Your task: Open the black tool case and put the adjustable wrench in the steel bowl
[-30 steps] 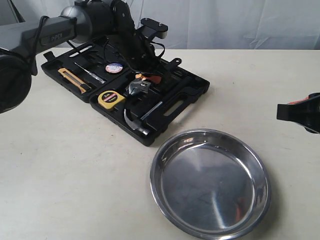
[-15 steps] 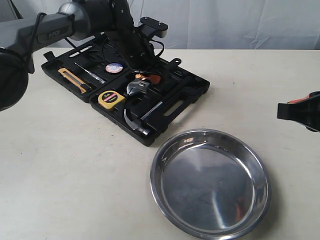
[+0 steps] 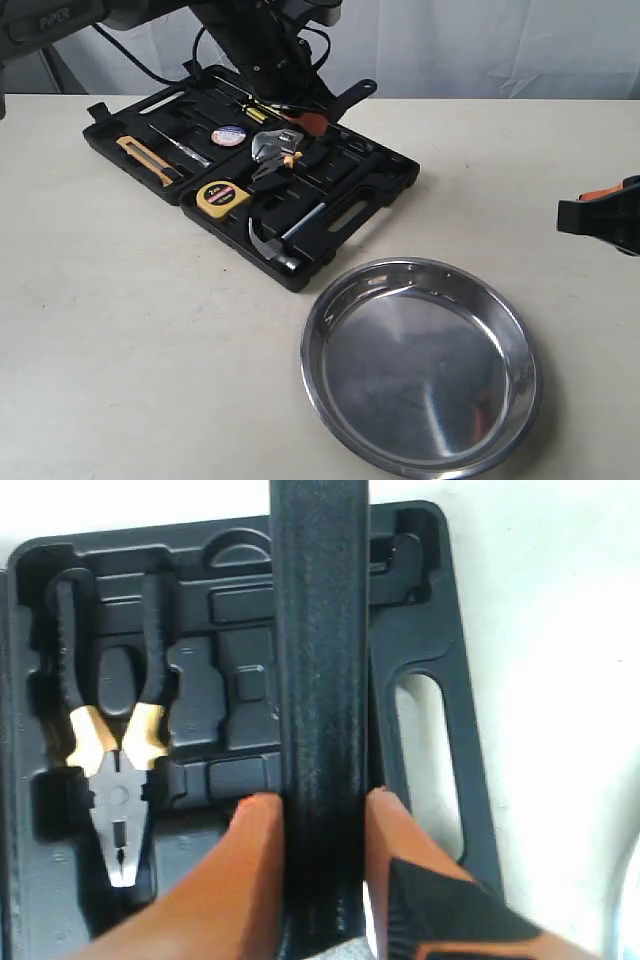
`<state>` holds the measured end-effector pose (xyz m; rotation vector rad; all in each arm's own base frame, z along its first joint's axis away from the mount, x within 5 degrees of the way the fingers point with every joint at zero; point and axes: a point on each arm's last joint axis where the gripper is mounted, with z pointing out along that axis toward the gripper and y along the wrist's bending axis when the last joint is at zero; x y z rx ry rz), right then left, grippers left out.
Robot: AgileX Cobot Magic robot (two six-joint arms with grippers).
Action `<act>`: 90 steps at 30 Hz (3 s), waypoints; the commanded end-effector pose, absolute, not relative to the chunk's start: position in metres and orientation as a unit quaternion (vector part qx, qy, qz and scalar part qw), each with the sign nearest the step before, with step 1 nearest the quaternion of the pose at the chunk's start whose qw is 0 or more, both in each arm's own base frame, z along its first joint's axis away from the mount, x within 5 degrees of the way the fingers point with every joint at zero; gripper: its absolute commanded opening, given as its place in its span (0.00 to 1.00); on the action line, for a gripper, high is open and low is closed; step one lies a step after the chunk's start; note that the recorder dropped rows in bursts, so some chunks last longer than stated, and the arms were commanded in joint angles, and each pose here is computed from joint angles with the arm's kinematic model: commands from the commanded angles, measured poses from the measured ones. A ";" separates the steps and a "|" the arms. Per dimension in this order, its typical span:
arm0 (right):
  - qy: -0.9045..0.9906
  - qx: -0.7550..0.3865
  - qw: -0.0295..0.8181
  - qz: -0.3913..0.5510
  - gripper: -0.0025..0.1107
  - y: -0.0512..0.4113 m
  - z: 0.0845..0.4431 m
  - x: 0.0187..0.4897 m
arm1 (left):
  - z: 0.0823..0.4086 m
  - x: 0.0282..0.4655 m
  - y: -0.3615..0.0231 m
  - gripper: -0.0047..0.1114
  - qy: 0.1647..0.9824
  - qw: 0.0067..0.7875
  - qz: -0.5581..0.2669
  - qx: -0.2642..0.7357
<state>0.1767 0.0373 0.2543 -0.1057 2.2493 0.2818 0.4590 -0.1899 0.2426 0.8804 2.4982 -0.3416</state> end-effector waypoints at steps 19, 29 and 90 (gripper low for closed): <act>0.864 -0.040 0.489 0.112 0.01 0.033 0.278 0.160 | 0.245 0.303 -0.252 0.04 0.855 0.244 -0.198 0.413; 0.813 -0.013 0.575 0.092 0.01 0.020 0.307 0.124 | 0.237 0.272 -0.286 0.04 0.835 0.236 -0.211 0.450; 0.836 0.020 0.548 -0.005 0.01 -0.006 0.354 0.059 | 0.285 0.288 -0.242 0.04 0.852 0.319 -0.136 0.394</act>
